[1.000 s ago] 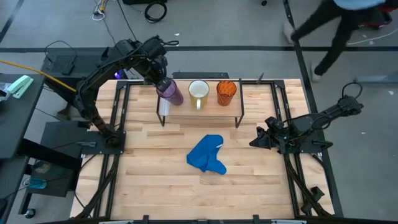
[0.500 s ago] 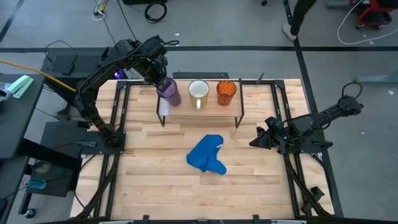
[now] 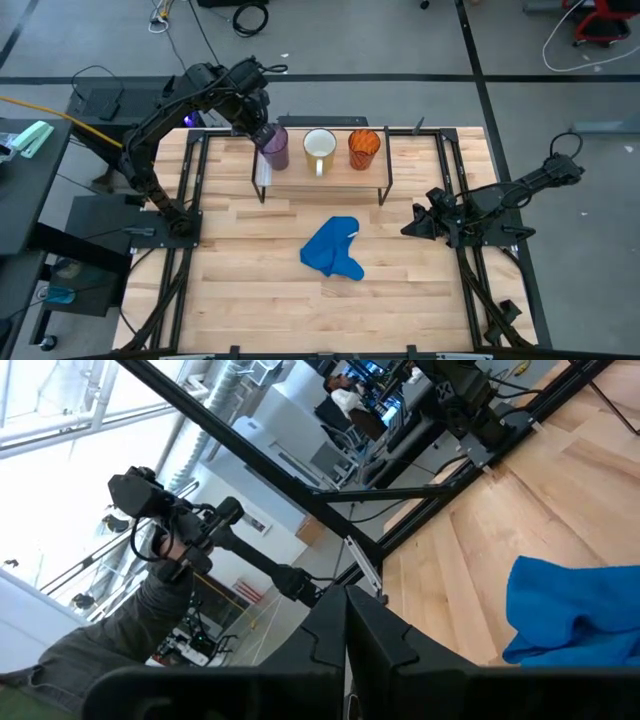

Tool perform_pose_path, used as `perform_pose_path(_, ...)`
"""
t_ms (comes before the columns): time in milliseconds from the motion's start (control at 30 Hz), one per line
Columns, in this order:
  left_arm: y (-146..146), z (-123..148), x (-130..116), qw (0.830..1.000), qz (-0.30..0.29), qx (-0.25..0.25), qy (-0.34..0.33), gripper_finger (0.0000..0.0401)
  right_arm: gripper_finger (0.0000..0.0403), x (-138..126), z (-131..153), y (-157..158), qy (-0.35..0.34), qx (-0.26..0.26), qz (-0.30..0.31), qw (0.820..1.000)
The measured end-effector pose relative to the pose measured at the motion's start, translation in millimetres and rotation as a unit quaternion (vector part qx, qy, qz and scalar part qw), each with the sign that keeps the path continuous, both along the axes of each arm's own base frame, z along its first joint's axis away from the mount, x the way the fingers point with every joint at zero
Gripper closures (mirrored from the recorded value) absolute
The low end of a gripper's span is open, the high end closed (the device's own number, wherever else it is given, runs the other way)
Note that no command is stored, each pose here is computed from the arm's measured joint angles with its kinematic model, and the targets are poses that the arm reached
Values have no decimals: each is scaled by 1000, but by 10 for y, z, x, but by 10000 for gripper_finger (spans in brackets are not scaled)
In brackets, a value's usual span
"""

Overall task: Stack small to large cups/mugs on shelf
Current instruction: Put the violet cup on the shelf

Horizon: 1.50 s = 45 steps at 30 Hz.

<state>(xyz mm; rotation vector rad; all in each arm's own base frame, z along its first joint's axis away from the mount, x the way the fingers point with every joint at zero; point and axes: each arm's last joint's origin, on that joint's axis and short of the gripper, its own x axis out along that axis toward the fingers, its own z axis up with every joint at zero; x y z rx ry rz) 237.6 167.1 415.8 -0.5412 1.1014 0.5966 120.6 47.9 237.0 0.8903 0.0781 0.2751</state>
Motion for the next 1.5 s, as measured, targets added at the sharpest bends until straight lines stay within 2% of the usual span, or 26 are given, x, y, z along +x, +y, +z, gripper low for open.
perform_pose_path(900, 19, 14, 27, 1000, 1, 11, -15, 294, 386, 0, 0, 0, 0, 0, 0, 1000)
perform_pose_path(1500, 25, 17, 30, 1000, 1, 12, -18, 293, 386, 0, -1, 0, 0, 0, 0, 1000)
